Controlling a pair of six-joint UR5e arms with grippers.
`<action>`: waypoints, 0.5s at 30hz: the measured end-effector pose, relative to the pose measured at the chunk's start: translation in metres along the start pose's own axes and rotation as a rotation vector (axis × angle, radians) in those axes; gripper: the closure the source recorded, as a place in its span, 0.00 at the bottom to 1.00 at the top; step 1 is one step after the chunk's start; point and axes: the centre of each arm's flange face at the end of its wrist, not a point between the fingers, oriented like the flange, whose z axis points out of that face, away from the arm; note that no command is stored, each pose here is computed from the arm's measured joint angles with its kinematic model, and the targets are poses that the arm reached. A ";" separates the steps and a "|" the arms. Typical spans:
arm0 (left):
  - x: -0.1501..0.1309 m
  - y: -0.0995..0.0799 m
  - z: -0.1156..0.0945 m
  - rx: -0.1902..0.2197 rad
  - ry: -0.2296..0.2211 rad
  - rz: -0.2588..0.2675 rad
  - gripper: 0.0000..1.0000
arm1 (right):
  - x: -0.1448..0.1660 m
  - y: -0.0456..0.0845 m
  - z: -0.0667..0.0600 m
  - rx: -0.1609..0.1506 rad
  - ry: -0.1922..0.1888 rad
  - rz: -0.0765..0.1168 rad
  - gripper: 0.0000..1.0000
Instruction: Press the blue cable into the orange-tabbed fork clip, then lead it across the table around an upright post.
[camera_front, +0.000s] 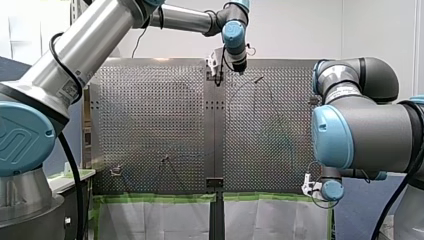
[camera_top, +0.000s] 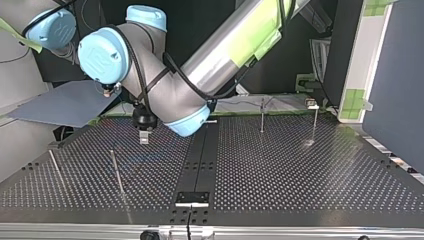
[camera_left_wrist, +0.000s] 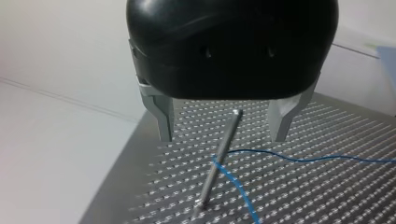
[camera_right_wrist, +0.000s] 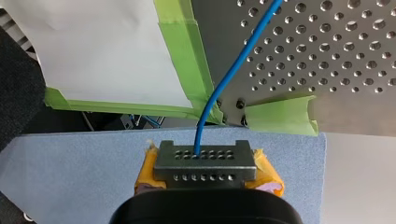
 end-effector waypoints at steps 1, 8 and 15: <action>-0.002 0.001 -0.003 -0.004 -0.009 -0.004 0.02 | 0.000 0.000 0.000 0.000 0.000 0.000 1.00; -0.021 0.010 -0.017 0.013 -0.061 -0.013 0.02 | 0.000 0.000 0.000 0.000 -0.001 -0.004 1.00; -0.038 0.014 -0.034 0.084 -0.103 -0.002 0.02 | 0.000 0.000 0.000 0.000 -0.002 -0.007 1.00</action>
